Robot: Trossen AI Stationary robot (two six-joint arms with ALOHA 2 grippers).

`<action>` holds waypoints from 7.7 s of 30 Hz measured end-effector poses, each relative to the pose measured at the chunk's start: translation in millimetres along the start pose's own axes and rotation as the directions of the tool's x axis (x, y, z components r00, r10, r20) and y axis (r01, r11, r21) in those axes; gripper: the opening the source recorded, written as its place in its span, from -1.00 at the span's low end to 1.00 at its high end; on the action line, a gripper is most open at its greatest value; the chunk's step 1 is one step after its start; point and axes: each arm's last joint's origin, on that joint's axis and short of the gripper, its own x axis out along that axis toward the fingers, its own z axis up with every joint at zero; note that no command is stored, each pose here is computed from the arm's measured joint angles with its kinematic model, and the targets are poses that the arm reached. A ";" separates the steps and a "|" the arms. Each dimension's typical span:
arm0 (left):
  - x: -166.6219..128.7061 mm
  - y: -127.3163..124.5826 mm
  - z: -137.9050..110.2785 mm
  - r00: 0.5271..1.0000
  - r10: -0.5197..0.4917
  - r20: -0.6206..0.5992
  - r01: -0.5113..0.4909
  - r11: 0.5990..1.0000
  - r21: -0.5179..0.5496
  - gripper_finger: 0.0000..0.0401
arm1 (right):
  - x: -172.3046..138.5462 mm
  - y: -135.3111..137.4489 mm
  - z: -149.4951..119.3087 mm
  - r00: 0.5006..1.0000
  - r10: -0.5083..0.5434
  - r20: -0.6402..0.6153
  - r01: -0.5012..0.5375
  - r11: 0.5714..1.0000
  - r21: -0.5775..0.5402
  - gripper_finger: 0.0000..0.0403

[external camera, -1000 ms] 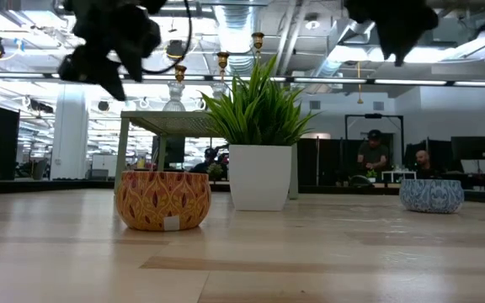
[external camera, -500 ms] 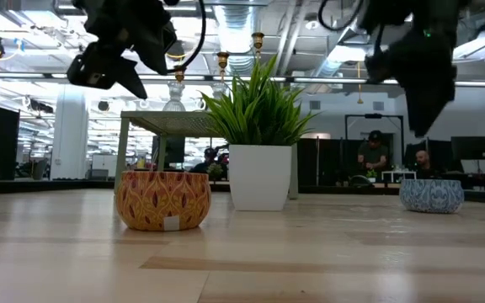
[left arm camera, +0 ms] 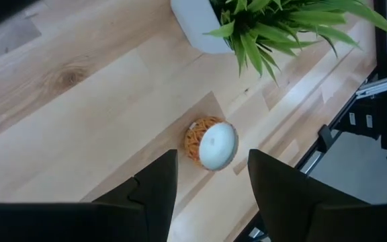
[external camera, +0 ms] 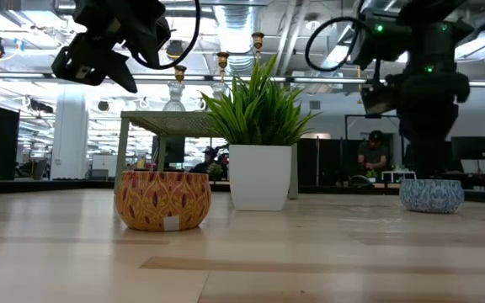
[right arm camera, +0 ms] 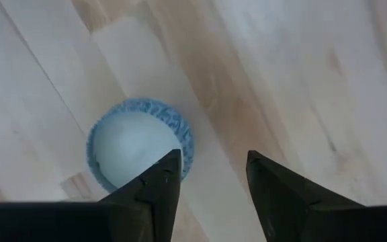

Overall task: Pick & Place candle stick holders
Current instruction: Move the light blue scented candle to the bottom of the table, then put the orange scented candle on the shelf aligned with the other scented candle

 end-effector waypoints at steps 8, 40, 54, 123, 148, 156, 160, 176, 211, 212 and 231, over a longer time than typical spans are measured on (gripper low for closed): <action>0.0 0.0 -0.1 1.000 0.001 0.000 -0.001 1.000 0.004 -0.09 | 18.0 8.2 -0.3 0.997 -0.030 -0.072 0.027 0.999 -0.046 -0.22; -65.2 11.3 -3.5 0.989 -0.093 0.116 0.081 0.991 0.106 -0.09 | -16.5 66.9 25.9 0.996 0.086 0.012 -0.087 0.996 0.029 -1.00; -101.6 41.6 -14.7 0.962 -0.209 0.175 0.183 0.971 0.155 -0.09 | 7.0 168.4 49.5 0.991 0.130 -0.034 -0.127 0.990 0.063 -1.00; 54.5 6.4 -29.8 1.000 -0.011 0.000 0.011 0.999 0.054 -0.44 | -303.7 -19.0 -105.7 0.435 0.215 0.875 -0.128 0.976 -0.176 -0.56; 54.3 0.1 -27.3 0.997 -0.082 0.002 0.082 0.995 0.055 -0.46 | -158.4 -69.4 -148.9 0.032 0.615 0.788 -0.030 0.789 -0.614 -1.00; 54.2 -1.1 -26.9 0.996 -0.093 0.009 0.092 0.994 0.059 -0.46 | -87.1 -32.7 -137.8 -0.014 0.499 0.867 -0.108 0.861 -0.497 -1.00; 54.1 -1.6 -26.8 0.995 -0.099 0.010 0.098 0.993 0.063 -0.46 | -46.7 -21.5 -135.5 -0.027 0.487 0.873 -0.101 0.868 -0.487 -1.00; 54.1 -1.9 -26.7 0.995 -0.101 0.010 0.101 0.993 0.064 -0.46 | -31.6 -22.1 -128.0 -0.048 0.647 0.761 -0.091 0.756 -0.648 -1.00; 70.7 -7.7 -42.6 0.998 -0.050 0.036 0.043 0.983 0.178 -0.46 | -11.9 -43.3 -108.9 0.132 0.448 0.884 -0.111 0.893 -0.436 -1.00; 71.2 -11.7 -42.2 0.998 -0.058 0.027 0.052 0.983 0.177 -0.46 | -11.9 -43.3 -108.9 0.133 0.448 0.884 -0.111 0.893 -0.436 -1.00; 51.2 -44.7 -37.4 0.983 0.174 0.066 -0.185 0.953 0.240 -0.95 | -11.7 -43.3 -108.9 0.134 0.449 0.883 -0.111 0.893 -0.437 -1.00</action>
